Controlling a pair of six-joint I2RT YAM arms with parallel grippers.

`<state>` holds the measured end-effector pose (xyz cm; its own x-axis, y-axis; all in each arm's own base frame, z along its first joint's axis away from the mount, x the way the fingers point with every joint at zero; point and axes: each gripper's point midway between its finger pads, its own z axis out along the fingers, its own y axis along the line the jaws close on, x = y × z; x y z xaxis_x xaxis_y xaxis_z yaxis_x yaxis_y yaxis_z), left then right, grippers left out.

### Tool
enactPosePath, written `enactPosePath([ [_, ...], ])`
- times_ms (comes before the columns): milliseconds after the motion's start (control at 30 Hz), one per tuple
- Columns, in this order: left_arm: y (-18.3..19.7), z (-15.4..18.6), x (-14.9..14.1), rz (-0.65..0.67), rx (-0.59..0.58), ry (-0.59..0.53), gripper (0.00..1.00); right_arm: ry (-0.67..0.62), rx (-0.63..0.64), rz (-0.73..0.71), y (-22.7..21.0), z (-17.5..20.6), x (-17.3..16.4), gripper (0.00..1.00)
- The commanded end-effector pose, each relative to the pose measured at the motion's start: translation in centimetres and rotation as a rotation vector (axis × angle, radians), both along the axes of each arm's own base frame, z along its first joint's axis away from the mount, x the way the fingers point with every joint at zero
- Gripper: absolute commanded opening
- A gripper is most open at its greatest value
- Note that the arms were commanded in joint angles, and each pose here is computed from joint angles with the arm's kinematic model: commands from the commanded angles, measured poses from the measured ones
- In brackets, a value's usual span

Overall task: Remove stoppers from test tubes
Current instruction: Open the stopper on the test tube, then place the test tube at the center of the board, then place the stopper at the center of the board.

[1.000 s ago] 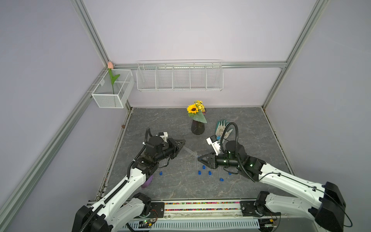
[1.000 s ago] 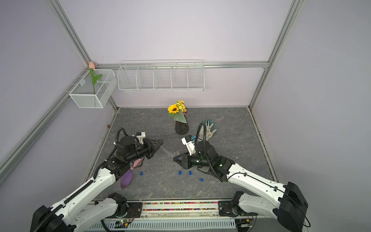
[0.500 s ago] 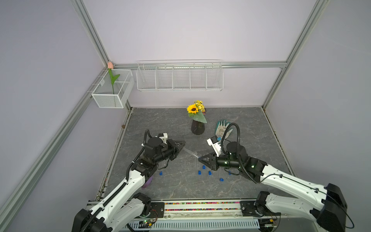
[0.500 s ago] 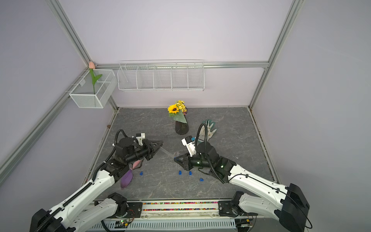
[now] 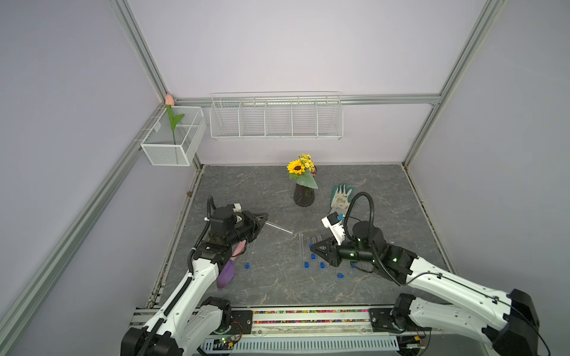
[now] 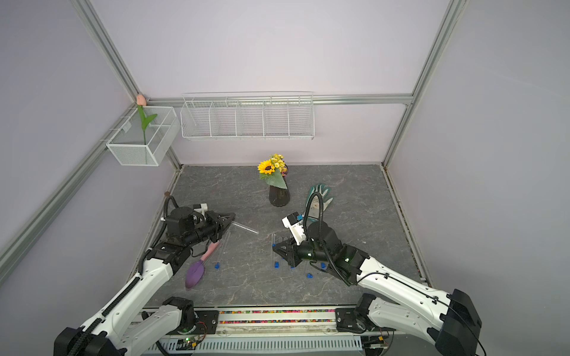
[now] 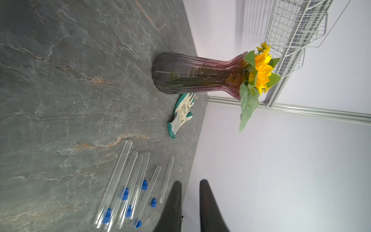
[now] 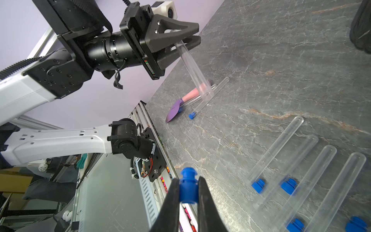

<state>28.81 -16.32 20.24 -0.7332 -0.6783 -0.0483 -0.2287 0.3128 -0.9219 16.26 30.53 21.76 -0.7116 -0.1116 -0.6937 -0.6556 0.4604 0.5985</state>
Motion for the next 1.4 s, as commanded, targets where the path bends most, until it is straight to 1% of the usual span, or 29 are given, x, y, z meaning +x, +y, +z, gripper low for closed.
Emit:
enactPosePath([
  [0,0.8,-0.5,-0.1,-0.032,0.149,-0.002,0.0,0.014,-0.046,0.003,-0.3,-1.3,-0.3,0.12],
  [67,1.1,-1.6,-0.6,-0.118,0.293,0.008,0.0,0.037,-0.064,-0.004,-0.1,-1.6,-0.2,0.13],
  [100,1.1,-2.2,-1.0,-0.166,0.346,0.024,0.0,0.051,-0.084,-0.009,0.0,-2.0,-0.1,0.13],
  [167,1.0,-3.8,-1.7,-0.3,0.467,0.067,0.0,0.081,-0.135,-0.017,0.2,-2.8,0.2,0.13],
  [233,0.9,-5.6,-2.6,-0.414,0.546,0.137,0.0,0.116,-0.18,-0.015,0.7,-3.7,0.3,0.13],
  [300,0.2,-7.2,-3.3,-0.515,0.62,0.179,0.0,0.155,-0.214,-0.009,1.7,-4.7,0.4,0.13],
  [367,-0.7,-8.8,-3.7,-0.579,0.686,0.205,0.0,0.199,-0.256,0.004,3.0,-6.2,0.4,0.13],
  [400,-1.3,-9.4,-3.8,-0.601,0.7,0.212,0.0,0.214,-0.27,0.012,3.5,-6.9,0.3,0.13],
  [533,-3.3,-11.6,-3.3,-0.651,0.705,0.236,0.0,0.279,-0.325,0.024,6.0,-9.3,0.2,0.13],
  [633,-3.7,-13.2,-3.0,-0.679,0.723,0.27,0.0,0.325,-0.343,0.02,7.0,-11.3,0.3,0.13],
  [733,-3.7,-14.2,-3.1,-0.703,0.741,0.29,0.0,0.346,-0.348,0.031,7.7,-12.4,0.3,0.13],
  [1000,-3.9,-15.5,-3.0,-0.715,0.74,0.308,0.0,0.382,-0.386,0.043,8.7,-14.8,0.5,0.13],
  [1367,-4.4,-17.0,-2.5,-0.733,0.736,0.331,0.0,0.404,-0.434,0.026,7.9,-17.0,0.7,0.13],
])
